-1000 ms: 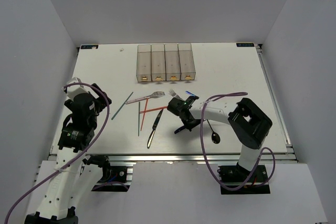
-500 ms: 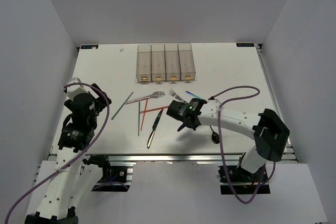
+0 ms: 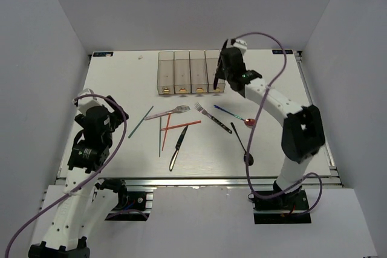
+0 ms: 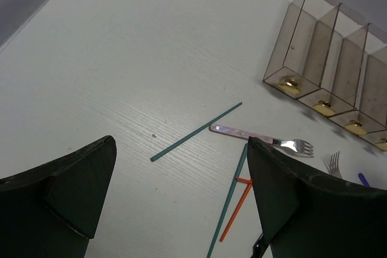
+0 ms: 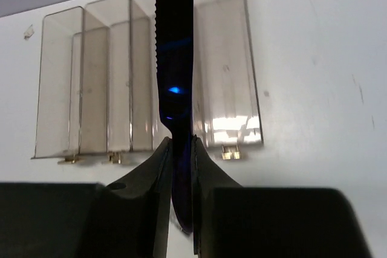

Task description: Sort the eating utensils into containers

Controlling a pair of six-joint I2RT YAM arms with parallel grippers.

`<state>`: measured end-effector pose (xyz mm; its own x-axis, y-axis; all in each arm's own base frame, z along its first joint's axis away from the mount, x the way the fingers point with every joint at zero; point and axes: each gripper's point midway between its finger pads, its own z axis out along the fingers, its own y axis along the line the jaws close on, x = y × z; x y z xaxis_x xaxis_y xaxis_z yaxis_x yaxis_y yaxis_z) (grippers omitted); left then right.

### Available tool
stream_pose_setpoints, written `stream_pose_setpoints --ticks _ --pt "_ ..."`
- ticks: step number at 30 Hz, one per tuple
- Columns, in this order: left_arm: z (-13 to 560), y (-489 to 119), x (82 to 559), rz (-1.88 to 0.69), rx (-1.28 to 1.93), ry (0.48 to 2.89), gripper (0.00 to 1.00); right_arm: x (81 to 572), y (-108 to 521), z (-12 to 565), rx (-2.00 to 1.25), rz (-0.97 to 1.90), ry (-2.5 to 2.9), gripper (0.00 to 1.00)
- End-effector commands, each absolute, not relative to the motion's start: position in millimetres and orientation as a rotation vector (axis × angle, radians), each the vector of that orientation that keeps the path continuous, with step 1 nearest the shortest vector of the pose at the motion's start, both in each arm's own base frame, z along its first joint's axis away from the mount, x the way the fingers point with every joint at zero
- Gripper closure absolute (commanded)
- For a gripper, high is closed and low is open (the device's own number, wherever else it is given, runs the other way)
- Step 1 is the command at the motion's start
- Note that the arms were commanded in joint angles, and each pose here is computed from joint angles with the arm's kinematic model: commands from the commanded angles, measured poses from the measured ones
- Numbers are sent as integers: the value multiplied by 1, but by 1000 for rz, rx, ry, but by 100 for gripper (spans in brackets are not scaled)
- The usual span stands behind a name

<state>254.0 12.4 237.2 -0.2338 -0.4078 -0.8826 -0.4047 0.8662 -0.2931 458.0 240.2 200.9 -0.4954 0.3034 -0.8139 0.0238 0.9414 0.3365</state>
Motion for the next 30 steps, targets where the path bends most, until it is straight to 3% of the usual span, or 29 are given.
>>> stream_pose_setpoints --ticks 1,6,15,30 --pt "231 12 260 20 -608 1885 2 496 281 238 -206 337 1947 100" --pt "228 9 262 9 -597 1895 2 546 264 239 -154 284 1920 100" --pt "227 7 262 -4 -588 1899 2 586 264 213 -166 256 1915 100" --pt "228 6 262 -9 -585 1895 2 592 260 168 18 304 1996 100"
